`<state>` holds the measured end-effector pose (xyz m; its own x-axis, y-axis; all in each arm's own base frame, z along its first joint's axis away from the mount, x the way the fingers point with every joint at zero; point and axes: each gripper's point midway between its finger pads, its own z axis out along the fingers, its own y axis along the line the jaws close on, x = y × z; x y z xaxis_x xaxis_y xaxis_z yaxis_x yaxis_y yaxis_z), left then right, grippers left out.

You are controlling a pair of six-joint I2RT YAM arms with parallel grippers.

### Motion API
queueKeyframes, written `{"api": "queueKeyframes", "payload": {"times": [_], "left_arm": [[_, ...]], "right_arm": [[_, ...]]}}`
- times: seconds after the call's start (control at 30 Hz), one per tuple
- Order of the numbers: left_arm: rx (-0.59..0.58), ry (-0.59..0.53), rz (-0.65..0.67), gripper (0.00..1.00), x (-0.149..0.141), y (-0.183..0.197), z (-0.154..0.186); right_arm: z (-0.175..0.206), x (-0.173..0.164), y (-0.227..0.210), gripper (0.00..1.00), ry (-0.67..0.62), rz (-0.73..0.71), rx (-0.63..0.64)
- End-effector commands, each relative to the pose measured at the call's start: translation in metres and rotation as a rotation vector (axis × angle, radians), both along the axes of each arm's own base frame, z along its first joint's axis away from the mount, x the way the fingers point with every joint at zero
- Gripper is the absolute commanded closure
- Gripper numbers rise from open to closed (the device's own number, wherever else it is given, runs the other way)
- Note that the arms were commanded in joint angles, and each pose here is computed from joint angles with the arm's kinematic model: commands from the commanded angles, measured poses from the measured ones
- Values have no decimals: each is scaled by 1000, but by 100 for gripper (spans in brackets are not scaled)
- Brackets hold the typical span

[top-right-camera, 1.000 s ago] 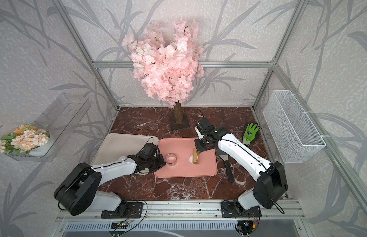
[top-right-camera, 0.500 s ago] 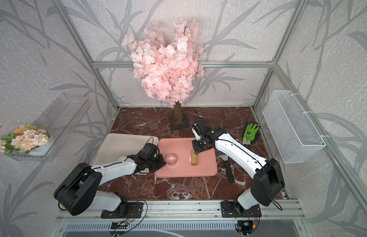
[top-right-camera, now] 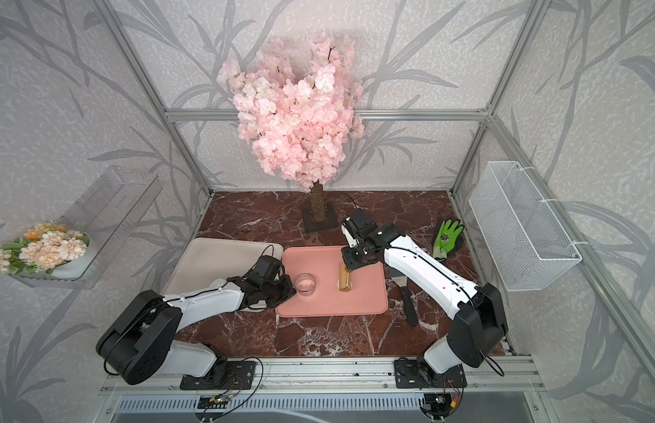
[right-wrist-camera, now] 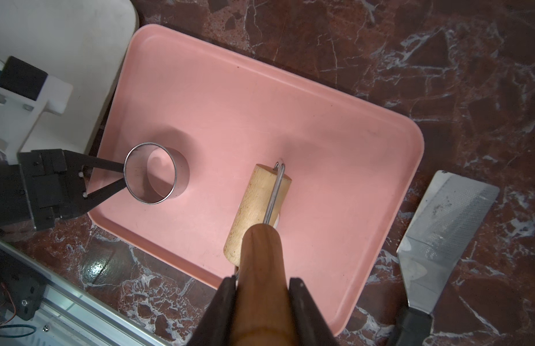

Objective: Roll out the dumpling wrappers from the dough
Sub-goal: Flatten out the dough on the work surface.

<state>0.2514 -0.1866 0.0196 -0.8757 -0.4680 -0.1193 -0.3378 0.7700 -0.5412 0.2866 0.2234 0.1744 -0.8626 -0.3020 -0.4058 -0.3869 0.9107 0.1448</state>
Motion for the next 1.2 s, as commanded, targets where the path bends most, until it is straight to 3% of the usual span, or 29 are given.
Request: {"api": "queueKeyframes", "payload": {"times": [0.0, 0.37, 0.5, 0.73, 1.17], "left_arm": [[78, 117, 4, 100, -28, 18, -28], [77, 119, 1, 100, -27, 17, -29], [75, 119, 4, 100, -28, 17, -29], [75, 121, 6, 100, -28, 18, -29], [78, 116, 8, 100, -28, 18, -27]], "right_arm": [[-5, 3, 2, 100, -2, 9, -18], [-65, -8, 4, 100, 114, 8, -70], [-54, -6, 2, 100, 88, 7, -73], [7, 6, 4, 100, -50, 7, -5], [-30, 2, 4, 100, 22, -4, -41]]}}
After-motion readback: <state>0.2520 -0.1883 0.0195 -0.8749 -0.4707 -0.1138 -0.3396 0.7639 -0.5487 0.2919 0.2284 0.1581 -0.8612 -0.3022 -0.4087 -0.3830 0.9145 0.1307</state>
